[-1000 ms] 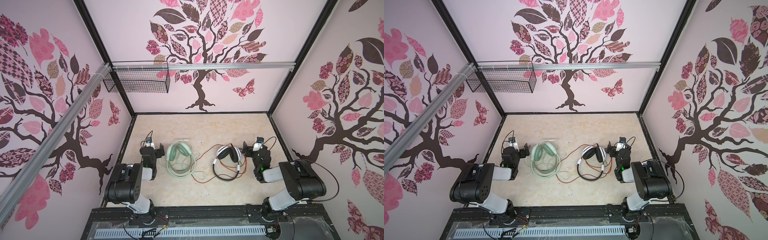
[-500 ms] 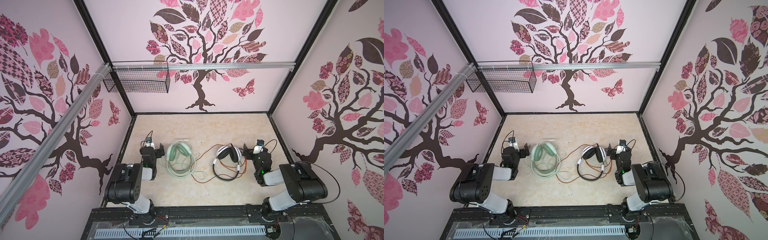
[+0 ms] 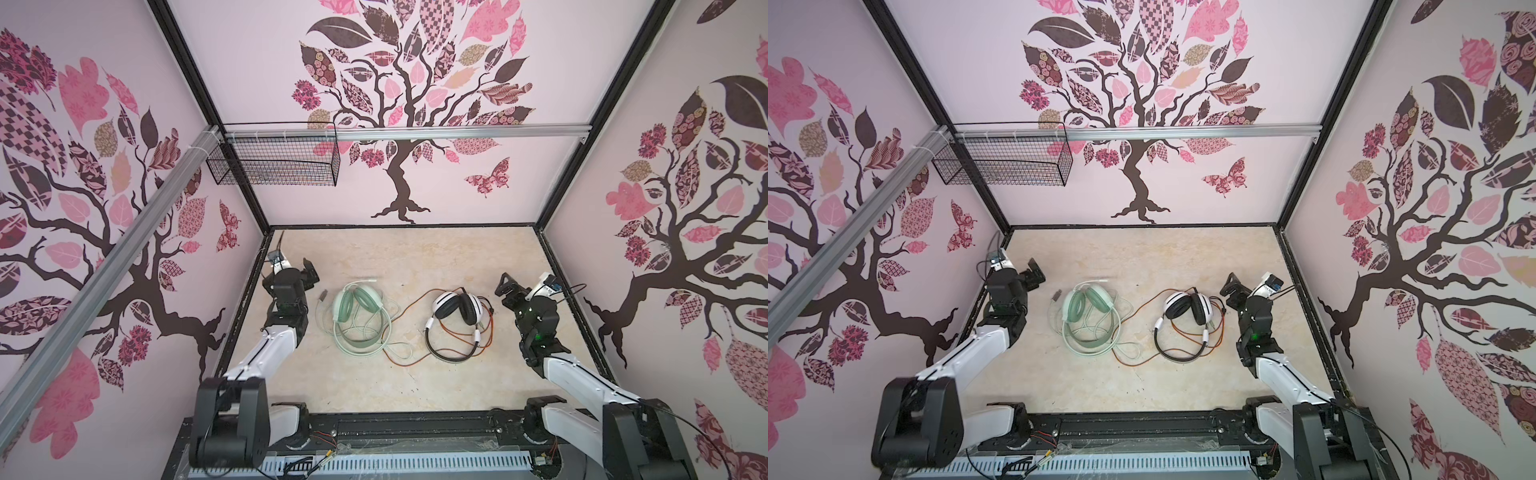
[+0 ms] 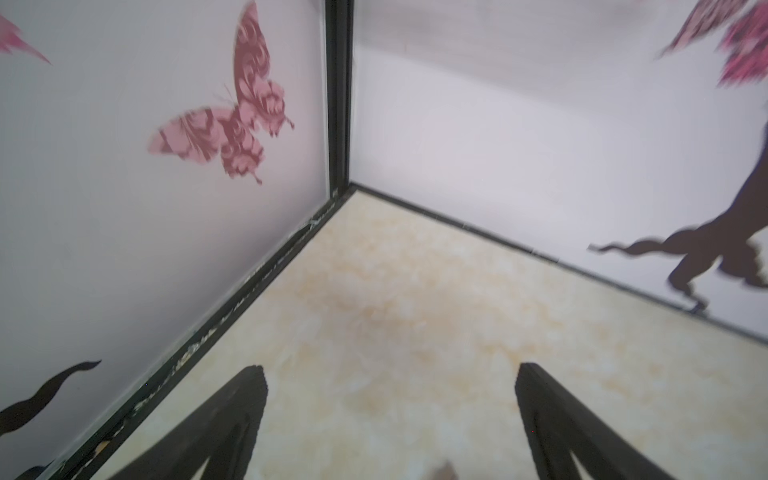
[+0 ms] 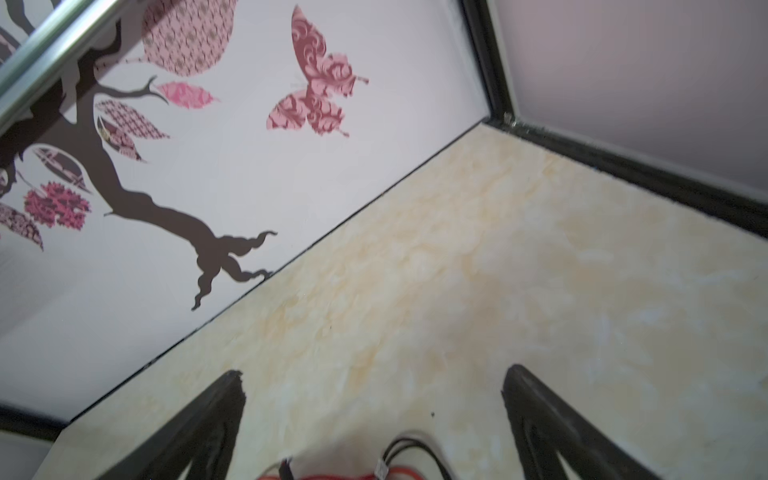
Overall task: Wrap the headphones
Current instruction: 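Reach the right gripper across to the mint-green headset band while the left arm rises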
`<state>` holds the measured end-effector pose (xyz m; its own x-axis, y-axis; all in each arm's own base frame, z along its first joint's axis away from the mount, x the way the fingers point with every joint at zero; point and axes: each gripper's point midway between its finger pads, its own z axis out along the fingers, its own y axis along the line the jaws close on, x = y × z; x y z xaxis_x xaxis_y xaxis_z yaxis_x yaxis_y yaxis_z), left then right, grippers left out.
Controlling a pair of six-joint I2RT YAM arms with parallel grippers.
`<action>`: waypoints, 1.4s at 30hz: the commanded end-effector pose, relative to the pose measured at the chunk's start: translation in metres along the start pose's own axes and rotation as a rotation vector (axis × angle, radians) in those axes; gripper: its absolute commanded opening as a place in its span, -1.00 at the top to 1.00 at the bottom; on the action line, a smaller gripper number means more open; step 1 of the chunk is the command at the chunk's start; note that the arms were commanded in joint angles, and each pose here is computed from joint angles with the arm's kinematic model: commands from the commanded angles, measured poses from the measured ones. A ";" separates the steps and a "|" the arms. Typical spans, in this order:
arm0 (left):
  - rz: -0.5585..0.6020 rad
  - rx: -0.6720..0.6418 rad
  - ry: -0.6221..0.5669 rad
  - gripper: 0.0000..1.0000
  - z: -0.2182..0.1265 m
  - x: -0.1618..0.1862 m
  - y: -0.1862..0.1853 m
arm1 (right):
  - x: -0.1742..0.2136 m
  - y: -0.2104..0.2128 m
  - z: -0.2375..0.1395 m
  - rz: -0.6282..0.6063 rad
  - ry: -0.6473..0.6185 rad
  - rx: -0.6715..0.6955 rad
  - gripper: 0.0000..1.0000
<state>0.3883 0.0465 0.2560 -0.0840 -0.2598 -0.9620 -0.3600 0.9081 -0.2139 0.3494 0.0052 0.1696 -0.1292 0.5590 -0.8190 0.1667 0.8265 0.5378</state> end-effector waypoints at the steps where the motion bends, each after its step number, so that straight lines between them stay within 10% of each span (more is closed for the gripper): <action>1: -0.075 0.173 -0.003 -0.94 -0.054 -0.051 -0.046 | 0.001 0.047 -0.002 0.007 0.111 -0.163 -0.99; 8: -0.085 0.508 0.071 -0.94 -0.153 -0.066 -0.094 | 0.035 0.152 -0.052 -0.334 0.249 -0.454 -0.99; 16: -0.187 0.414 0.142 -0.94 -0.193 -0.036 -0.034 | 0.115 0.266 -0.112 -0.594 0.454 -0.949 -0.98; 27: -0.197 0.500 0.271 -0.94 -0.250 -0.011 -0.006 | 0.225 0.316 -0.045 -0.775 0.863 -0.778 -0.78; 42: -0.162 0.622 0.317 -0.74 -0.261 0.004 -0.021 | 0.299 0.326 0.011 -0.866 0.870 -0.580 -0.86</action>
<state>0.1526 -0.0539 0.3094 -0.3459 -0.4247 -0.8366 0.1823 0.8443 -0.5040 0.3597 0.4440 0.1132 -0.5671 -0.4660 -0.6791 -0.7313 0.6643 0.1548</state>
